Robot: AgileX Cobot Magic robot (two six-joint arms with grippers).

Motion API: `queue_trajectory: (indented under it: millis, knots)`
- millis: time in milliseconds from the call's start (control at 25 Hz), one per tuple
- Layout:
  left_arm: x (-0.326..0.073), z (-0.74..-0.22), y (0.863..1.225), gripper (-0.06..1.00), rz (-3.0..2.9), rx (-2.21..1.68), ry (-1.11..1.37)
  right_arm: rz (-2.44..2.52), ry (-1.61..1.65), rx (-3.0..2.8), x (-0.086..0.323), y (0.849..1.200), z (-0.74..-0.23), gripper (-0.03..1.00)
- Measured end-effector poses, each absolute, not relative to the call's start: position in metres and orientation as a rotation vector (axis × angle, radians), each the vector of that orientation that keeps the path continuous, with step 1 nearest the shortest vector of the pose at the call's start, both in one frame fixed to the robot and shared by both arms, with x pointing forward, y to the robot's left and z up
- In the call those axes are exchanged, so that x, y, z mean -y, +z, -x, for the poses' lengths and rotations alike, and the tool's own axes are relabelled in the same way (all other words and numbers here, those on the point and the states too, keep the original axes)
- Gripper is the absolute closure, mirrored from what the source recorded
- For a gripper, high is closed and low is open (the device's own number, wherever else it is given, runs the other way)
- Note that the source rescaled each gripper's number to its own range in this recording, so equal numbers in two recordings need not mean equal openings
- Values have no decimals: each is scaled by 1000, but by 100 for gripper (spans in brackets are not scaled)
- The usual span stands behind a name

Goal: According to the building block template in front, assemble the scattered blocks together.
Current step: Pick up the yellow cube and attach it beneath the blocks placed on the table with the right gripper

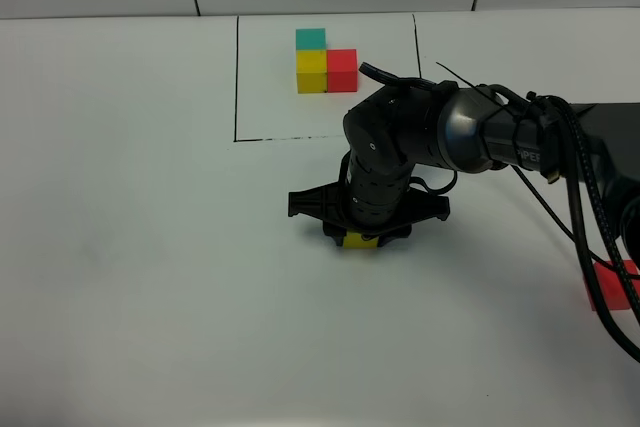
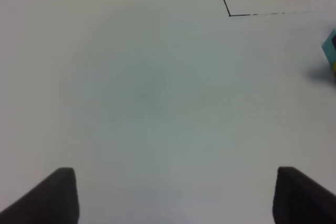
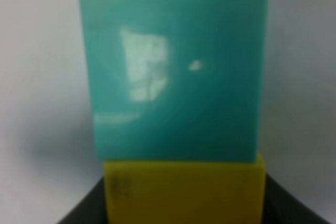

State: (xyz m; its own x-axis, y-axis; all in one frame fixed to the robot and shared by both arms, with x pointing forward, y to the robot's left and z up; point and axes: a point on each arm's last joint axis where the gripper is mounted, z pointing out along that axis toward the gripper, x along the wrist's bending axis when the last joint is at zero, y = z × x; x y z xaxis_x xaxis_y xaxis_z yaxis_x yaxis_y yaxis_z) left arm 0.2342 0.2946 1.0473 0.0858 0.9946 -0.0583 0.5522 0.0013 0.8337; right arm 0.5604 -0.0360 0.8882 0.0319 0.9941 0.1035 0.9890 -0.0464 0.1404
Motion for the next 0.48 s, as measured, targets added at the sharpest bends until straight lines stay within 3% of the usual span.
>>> queue_trajectory:
  millis: [480]
  knots:
    - [-295, -234, 1047, -2, -1642, -1555, 775, -2231, 266, -2152, 36, 888, -560, 93]
